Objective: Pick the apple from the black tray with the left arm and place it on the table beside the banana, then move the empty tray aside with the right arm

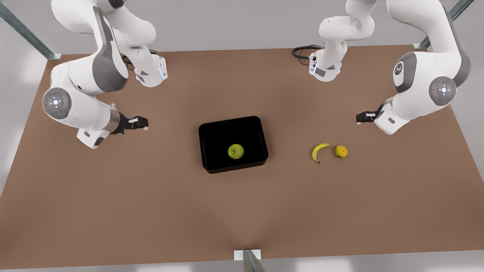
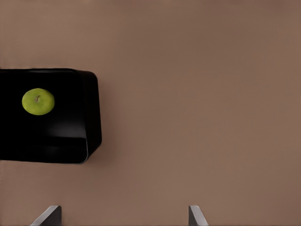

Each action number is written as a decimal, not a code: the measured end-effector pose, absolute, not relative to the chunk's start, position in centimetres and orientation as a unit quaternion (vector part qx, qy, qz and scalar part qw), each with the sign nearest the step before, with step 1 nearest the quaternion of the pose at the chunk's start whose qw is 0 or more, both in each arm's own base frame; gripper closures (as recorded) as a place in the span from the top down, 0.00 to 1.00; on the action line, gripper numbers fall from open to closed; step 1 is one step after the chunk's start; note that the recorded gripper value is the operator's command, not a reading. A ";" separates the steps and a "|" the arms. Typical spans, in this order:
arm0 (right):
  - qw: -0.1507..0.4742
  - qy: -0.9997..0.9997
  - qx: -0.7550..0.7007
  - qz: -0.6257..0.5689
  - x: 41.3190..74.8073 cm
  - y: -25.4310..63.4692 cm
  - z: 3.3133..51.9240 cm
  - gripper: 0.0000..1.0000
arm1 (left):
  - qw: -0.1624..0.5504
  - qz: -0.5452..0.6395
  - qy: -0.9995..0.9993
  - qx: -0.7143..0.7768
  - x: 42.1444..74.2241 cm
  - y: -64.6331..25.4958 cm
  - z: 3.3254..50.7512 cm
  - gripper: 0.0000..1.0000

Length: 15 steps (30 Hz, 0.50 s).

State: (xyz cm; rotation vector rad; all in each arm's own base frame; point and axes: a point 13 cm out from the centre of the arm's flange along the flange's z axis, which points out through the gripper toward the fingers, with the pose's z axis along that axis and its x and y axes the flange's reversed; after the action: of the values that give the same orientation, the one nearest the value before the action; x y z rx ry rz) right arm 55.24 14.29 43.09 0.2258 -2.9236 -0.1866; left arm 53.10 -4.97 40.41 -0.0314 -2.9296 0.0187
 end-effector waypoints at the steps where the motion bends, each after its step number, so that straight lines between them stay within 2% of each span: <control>1: 0.091 -0.991 0.080 -0.064 56.3 14.6 43.2 1.00 | 0.098 0.008 -0.995 -0.020 53.5 -6.3 40.6 1.00; 4: 0.079 -0.992 0.080 -0.065 57.9 14.5 42.6 1.00 | 0.078 0.029 -0.995 -0.050 56.2 -11.6 40.6 1.00; 6: 0.072 -0.992 0.085 -0.065 58.3 15.1 42.5 1.00 | 0.072 0.052 -0.990 -0.107 57.9 -20.1 39.6 1.00; 7: 0.069 -0.992 0.088 -0.066 58.5 15.3 42.5 1.00 | 0.067 0.064 -0.985 -0.143 57.6 -25.3 39.8 1.00; 8: 0.065 -0.992 0.089 -0.066 58.7 15.4 42.6 1.00 | 0.064 0.077 -0.979 -0.178 56.5 -30.3 40.0 1.00; 10: 0.057 -0.992 0.093 -0.068 58.8 15.8 43.1 1.00 | 0.063 0.080 -0.966 -0.239 51.9 -39.5 40.1 1.00; 12: 0.053 -0.991 0.101 -0.070 58.7 16.5 43.4 1.00 | 0.062 0.075 -0.961 -0.258 48.0 -45.0 40.1 1.00; 13: 0.052 -0.991 0.104 -0.071 58.6 16.9 43.5 1.00 | 0.061 0.074 -0.963 -0.252 47.1 -46.5 40.1 1.00; 15: 0.051 -0.990 0.112 -0.072 58.5 17.6 43.6 1.00 | 0.052 0.052 -0.971 -0.225 47.5 -46.9 38.9 1.00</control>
State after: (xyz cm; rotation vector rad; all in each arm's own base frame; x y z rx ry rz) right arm 58.50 17.60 43.63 0.3400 -3.0129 -0.2190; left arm 47.52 -46.89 38.91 -0.6852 -2.9549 0.1596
